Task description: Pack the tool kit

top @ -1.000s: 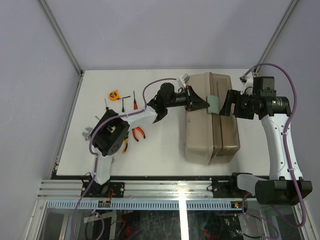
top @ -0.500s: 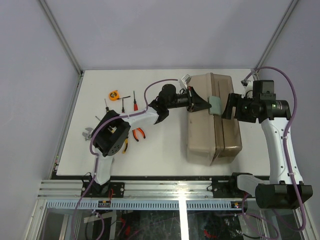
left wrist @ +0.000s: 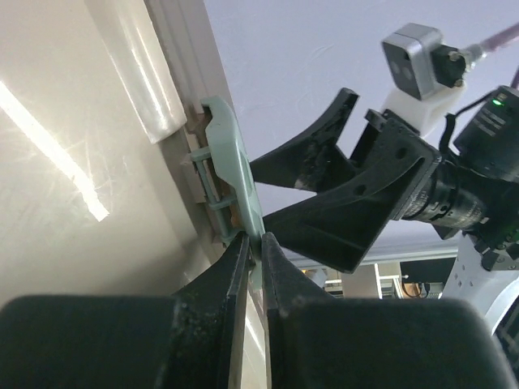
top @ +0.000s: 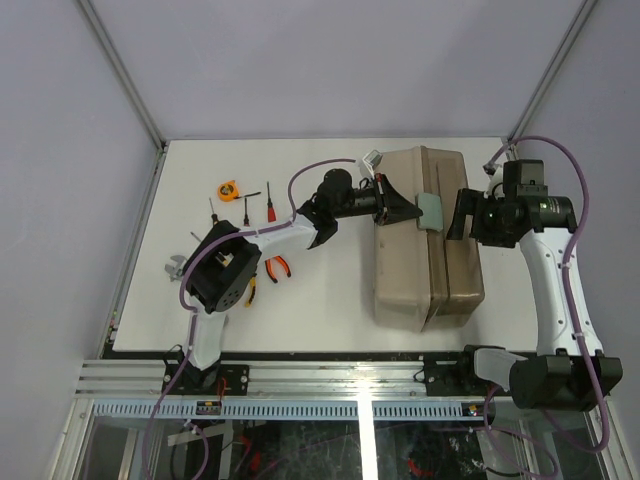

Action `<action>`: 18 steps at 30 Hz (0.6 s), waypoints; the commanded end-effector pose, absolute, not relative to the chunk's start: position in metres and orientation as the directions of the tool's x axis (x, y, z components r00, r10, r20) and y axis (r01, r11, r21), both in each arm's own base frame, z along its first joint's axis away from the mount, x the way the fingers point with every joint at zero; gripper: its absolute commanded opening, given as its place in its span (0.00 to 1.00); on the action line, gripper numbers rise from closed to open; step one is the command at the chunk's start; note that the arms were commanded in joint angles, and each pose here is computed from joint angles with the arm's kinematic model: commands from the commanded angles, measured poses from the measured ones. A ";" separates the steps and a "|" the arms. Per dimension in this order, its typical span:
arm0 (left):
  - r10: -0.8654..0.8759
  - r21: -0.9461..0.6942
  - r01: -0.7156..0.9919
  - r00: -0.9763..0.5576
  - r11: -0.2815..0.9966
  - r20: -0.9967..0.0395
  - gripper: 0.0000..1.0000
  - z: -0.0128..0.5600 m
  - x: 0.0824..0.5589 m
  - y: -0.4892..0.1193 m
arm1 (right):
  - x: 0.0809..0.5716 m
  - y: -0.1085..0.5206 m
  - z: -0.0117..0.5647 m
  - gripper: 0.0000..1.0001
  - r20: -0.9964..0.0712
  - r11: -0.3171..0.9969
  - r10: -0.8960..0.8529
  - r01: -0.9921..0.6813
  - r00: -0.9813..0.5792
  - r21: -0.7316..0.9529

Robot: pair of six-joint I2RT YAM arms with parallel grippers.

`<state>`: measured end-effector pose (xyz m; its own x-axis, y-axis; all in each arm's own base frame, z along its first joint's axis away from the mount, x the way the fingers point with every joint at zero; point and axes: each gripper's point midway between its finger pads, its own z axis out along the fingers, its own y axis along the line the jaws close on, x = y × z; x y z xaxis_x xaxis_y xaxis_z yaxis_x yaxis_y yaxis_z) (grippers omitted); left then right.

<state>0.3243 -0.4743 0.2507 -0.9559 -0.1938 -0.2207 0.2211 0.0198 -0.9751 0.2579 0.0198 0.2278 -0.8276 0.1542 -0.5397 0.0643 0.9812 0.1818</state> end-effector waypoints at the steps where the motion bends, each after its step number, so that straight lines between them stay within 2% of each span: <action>1: -0.110 -0.977 0.191 -0.973 0.099 -0.201 0.02 0.203 0.303 -0.485 | 0.258 0.042 0.217 0.88 -0.492 0.956 0.151 0.001 -0.858 0.293; 11: -0.099 -0.977 0.186 -0.975 0.106 -0.197 0.02 0.193 0.300 -0.490 | 0.259 0.080 0.232 0.85 -0.470 0.868 0.148 -0.114 -0.870 0.483; 18: -0.094 -0.978 0.173 -0.978 0.112 -0.184 0.02 0.172 0.294 -0.492 | 0.252 0.090 0.233 0.84 -0.454 0.838 0.133 -0.145 -0.881 0.526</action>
